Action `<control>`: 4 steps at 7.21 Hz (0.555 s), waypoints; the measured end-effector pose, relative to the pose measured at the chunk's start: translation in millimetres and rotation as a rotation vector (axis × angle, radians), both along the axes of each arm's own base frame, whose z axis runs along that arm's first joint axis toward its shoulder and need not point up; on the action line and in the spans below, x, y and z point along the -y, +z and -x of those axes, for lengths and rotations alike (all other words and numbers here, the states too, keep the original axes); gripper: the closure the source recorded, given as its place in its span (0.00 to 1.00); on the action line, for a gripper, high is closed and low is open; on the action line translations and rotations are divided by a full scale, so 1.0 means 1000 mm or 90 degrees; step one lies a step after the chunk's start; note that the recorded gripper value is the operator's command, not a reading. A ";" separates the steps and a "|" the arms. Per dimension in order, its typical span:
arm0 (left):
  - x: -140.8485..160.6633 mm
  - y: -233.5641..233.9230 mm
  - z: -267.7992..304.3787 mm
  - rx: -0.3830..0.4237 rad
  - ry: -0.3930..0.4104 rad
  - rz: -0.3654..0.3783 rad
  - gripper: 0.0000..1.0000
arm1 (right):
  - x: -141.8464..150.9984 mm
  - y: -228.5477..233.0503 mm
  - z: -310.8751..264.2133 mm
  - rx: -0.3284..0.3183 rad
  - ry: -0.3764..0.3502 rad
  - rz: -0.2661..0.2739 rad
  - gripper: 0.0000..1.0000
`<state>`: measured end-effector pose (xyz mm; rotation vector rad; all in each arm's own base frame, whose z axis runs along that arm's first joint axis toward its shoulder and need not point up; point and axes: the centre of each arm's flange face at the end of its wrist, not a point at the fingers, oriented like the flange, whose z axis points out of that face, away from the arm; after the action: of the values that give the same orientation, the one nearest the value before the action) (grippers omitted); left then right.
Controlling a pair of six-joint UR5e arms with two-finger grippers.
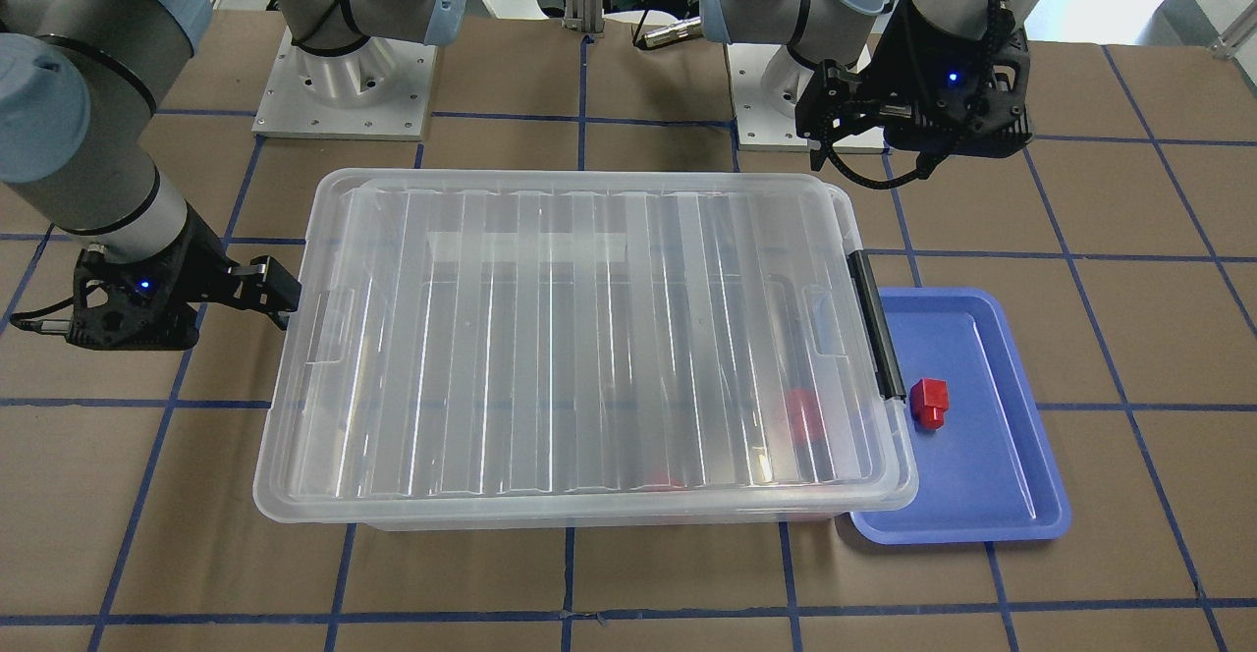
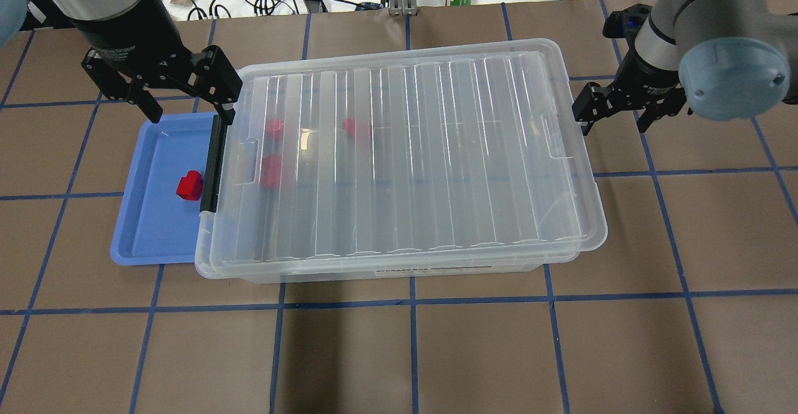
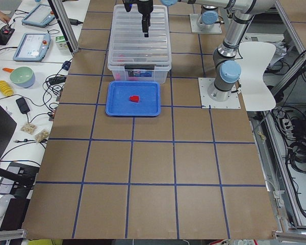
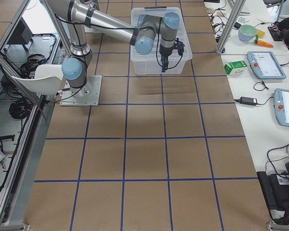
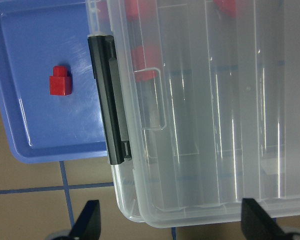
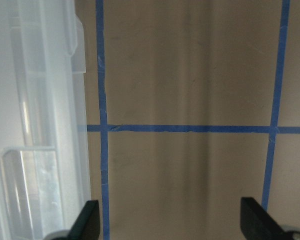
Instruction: Place red block in blue tray from box
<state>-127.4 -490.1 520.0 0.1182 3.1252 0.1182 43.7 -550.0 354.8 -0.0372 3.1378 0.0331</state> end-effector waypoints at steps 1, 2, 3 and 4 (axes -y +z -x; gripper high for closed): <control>0.000 0.000 0.000 0.000 0.000 0.000 0.00 | 0.006 0.012 0.004 -0.003 0.002 0.015 0.00; 0.000 0.000 0.000 0.000 0.000 0.001 0.00 | 0.011 0.036 0.008 -0.007 0.002 0.032 0.00; 0.000 0.000 0.000 -0.001 0.000 -0.001 0.00 | 0.009 0.075 0.009 -0.010 0.001 0.042 0.00; 0.000 -0.001 -0.002 -0.001 -0.001 -0.003 0.00 | -0.003 0.119 0.006 -0.011 0.000 0.046 0.00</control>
<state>-125.6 -490.3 518.7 0.1201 3.1266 0.1247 37.2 -546.6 474.0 -0.0376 3.1545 -0.0804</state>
